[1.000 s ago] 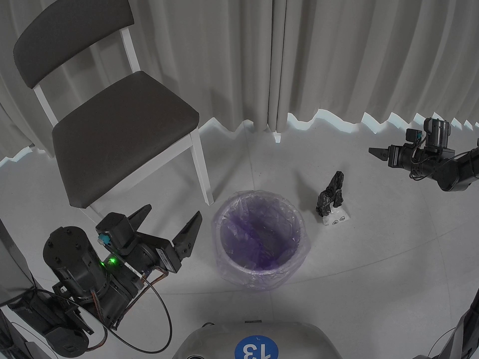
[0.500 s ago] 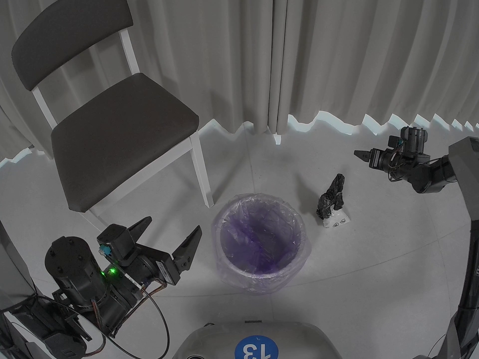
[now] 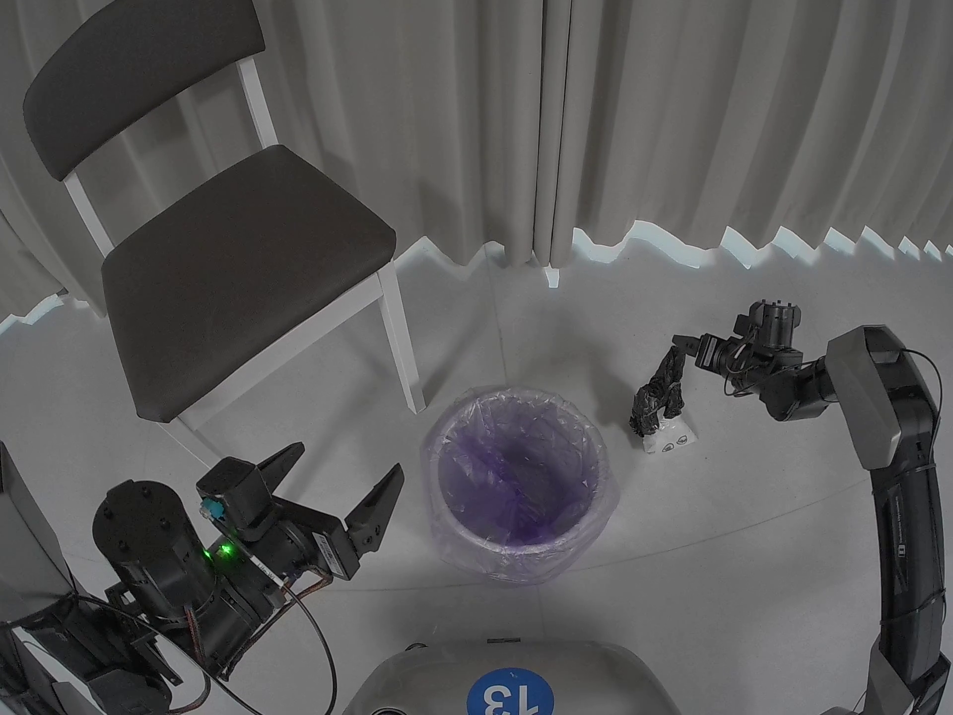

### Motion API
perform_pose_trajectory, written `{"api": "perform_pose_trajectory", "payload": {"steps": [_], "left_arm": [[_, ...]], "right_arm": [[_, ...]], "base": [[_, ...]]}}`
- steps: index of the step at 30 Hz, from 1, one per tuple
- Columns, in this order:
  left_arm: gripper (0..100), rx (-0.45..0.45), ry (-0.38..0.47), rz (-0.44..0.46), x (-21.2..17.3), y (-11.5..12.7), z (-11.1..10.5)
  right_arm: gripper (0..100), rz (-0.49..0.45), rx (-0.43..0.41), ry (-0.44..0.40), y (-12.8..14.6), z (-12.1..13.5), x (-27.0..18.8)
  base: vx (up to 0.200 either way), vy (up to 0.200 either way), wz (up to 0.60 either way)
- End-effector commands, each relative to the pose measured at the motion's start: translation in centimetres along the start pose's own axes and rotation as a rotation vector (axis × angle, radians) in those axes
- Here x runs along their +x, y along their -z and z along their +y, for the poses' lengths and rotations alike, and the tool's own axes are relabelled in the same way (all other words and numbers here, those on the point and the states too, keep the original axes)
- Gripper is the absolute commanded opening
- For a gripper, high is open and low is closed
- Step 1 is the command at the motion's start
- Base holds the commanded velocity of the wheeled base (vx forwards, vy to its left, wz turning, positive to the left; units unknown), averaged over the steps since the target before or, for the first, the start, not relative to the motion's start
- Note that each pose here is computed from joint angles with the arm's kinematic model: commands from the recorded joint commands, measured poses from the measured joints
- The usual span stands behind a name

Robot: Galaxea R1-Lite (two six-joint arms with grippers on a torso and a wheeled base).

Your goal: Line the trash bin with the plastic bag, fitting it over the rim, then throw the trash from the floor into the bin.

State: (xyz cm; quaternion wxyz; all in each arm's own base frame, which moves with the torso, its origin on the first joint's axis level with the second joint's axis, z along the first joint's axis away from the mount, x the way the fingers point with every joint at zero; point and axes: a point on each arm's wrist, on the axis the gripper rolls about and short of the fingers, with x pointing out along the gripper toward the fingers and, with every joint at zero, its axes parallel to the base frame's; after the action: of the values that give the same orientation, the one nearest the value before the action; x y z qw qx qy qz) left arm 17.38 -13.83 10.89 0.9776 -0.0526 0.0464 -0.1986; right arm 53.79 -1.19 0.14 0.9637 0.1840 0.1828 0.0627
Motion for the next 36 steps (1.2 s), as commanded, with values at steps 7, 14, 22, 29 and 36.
{"api": "perform_pose_trajectory", "payload": {"steps": [7,14,22,29,36], "left_arm": [[100,-0.005,0.02,-0.006,-0.1,0.0,-0.4],[100,-0.002,0.022,0.0,0.0,0.2,-0.5],[100,0.0,0.026,-0.004,-0.1,0.1,-0.5],[100,0.003,0.039,-0.002,-0.2,0.2,-0.9],[100,0.007,0.042,0.01,-0.4,0.4,-0.9]], "right_arm": [[100,0.014,0.039,-0.016,4.9,-0.9,3.2],[100,0.026,0.03,-0.037,5.9,0.3,3.5],[100,0.038,0.024,-0.039,6.6,0.6,3.7],[100,0.044,0.023,-0.035,7.1,0.3,3.8],[100,0.046,0.018,-0.025,7.4,-0.3,4.0]], "base": [[0.0,0.0,0.0],[0.0,0.0,0.0],[0.0,0.0,0.0],[0.0,0.0,0.0],[0.0,0.0,0.0]]}}
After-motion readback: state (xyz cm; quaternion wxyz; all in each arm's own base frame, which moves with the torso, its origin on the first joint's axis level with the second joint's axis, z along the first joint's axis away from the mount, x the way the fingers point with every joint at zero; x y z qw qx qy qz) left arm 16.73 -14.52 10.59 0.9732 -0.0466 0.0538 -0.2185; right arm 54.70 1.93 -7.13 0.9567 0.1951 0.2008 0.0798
